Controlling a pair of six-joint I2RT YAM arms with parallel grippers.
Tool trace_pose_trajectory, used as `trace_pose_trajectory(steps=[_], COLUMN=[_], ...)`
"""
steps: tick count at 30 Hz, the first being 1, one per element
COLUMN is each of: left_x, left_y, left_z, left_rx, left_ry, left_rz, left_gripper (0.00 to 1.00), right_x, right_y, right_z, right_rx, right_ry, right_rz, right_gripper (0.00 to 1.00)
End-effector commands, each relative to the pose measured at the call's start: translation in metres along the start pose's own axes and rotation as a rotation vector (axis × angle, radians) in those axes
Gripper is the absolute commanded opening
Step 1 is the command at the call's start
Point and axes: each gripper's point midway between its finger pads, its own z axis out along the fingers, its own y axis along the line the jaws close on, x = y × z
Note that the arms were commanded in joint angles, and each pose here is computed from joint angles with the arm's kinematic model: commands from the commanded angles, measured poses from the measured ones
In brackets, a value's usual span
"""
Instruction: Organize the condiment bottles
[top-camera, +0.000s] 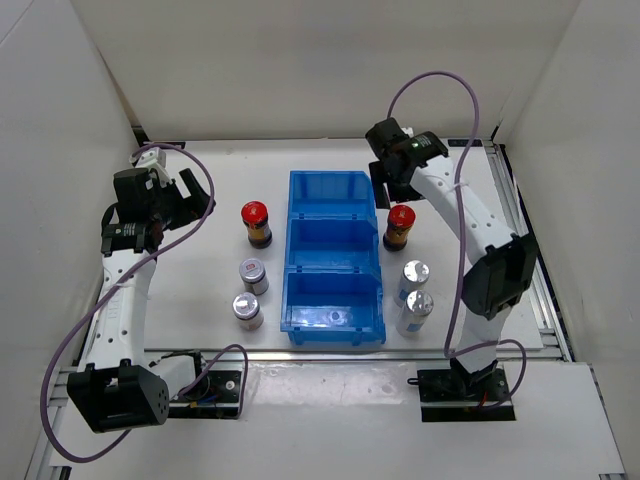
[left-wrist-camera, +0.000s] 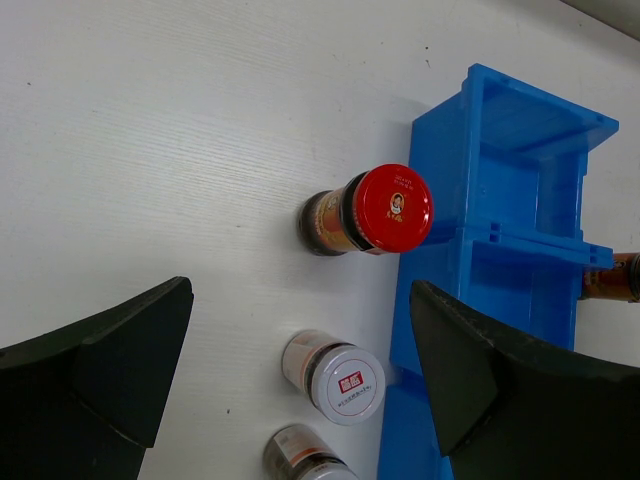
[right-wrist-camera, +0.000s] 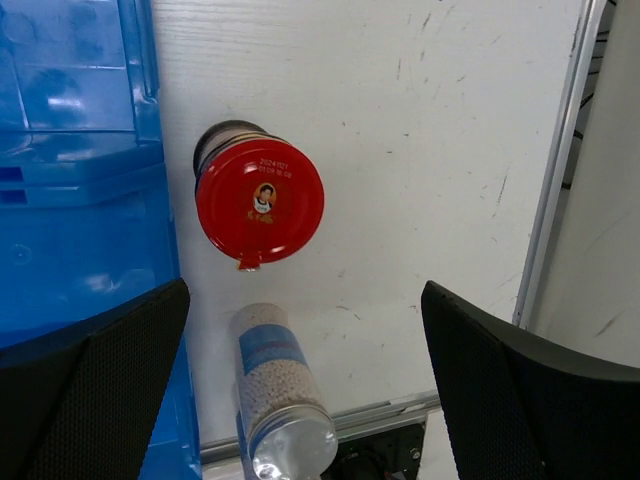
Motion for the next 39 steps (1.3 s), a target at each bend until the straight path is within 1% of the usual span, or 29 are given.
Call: trace_pose_trajectory(steps=[1, 4, 6, 7, 10, 11, 12, 13, 14, 16, 19, 21, 22, 24, 26, 27, 28, 31, 33, 37, 38, 39], left_x=[0.001, 0.002, 0.002, 0.002, 0.002, 0.002, 0.004, 0.004, 0.004, 0.004, 0.006, 0.006, 0.008, 0.008, 0.008, 0.008, 0.008, 0.008, 0.009, 0.009, 0.009, 0.009], left_y=[-0.003, -0.002, -0.002, -0.003, -0.003, -0.003, -0.002, -0.002, -0.002, -0.002, -0.002, -0.002, -0.001, -0.001, -0.001, -0.001, -0.001, -0.001, 0.000, 0.000, 0.000, 0.000], left_z=[-0.006, -0.003, -0.003, -0.004, -0.004, -0.004, -0.001, -0.001, -0.001, -0.001, 0.002, 0.002, 0.004, 0.004, 0.004, 0.004, 0.004, 0.004, 0.007, 0.007, 0.007, 0.007], left_rx=[0.015, 0.012, 0.012, 0.021, 0.021, 0.021, 0.018, 0.018, 0.018, 0.018, 0.024, 0.024, 0.021, 0.021, 0.021, 0.021, 0.021, 0.021, 0.019, 0.019, 0.019, 0.019], left_ry=[-0.009, 0.000, 0.000, 0.002, 0.002, 0.002, 0.012, 0.012, 0.012, 0.012, 0.024, 0.024, 0.032, 0.032, 0.032, 0.032, 0.032, 0.032, 0.041, 0.041, 0.041, 0.041], left_rz=[0.001, -0.001, -0.001, -0.001, -0.001, -0.001, -0.004, -0.004, -0.004, -0.004, -0.006, -0.006, -0.008, -0.008, -0.008, -0.008, -0.008, -0.008, -0.011, -0.011, -0.011, -0.011], left_gripper=[1.00, 1.00, 1.00, 1.00, 1.00, 1.00, 1.00, 1.00, 1.00, 1.00, 1.00, 1.00, 1.00, 1.00, 1.00, 1.00, 1.00, 1.00, 1.00, 1.00, 1.00, 1.00], right_x=[-0.015, -0.018, -0.006, -0.009, 0.004, 0.008, 0.003, 0.010, 0.006, 0.011, 0.009, 0.007, 0.007, 0.006, 0.008, 0.008, 0.008, 0.014, 0.010, -0.006, -0.015, -0.017], right_y=[0.000, 0.008, 0.015, 0.020, 0.021, 0.024, 0.027, 0.030, 0.031, 0.030, 0.028, 0.027, 0.030, 0.030, 0.032, 0.032, 0.034, 0.036, 0.033, 0.010, 0.000, -0.006], right_z=[-0.003, 0.010, 0.029, 0.032, 0.053, 0.060, 0.061, 0.066, 0.067, 0.073, 0.078, 0.079, 0.080, 0.084, 0.090, 0.090, 0.089, 0.094, 0.087, 0.064, 0.053, 0.046], right_rx=[-0.002, -0.003, -0.013, -0.038, -0.071, -0.114, -0.147, -0.174, -0.198, -0.211, -0.209, -0.217, -0.228, -0.241, -0.260, -0.260, -0.270, -0.266, -0.271, -0.210, -0.185, -0.171], right_ry=[-0.034, -0.039, 0.007, -0.011, 0.031, 0.041, 0.032, 0.046, 0.025, 0.045, 0.035, 0.031, 0.030, 0.027, 0.038, 0.038, 0.041, 0.061, 0.039, -0.045, -0.090, -0.104], right_rz=[0.039, 0.042, 0.034, 0.046, 0.070, 0.092, 0.110, 0.108, 0.126, 0.135, 0.148, 0.159, 0.160, 0.172, 0.178, 0.178, 0.178, 0.172, 0.178, 0.211, 0.226, 0.231], right_gripper=[1.00, 1.00, 1.00, 1.00, 1.00, 1.00, 1.00, 1.00, 1.00, 0.99, 0.98, 0.94, 0.90, 0.88, 0.82, 0.79, 0.72, 0.66, 0.59, 0.39, 0.31, 0.26])
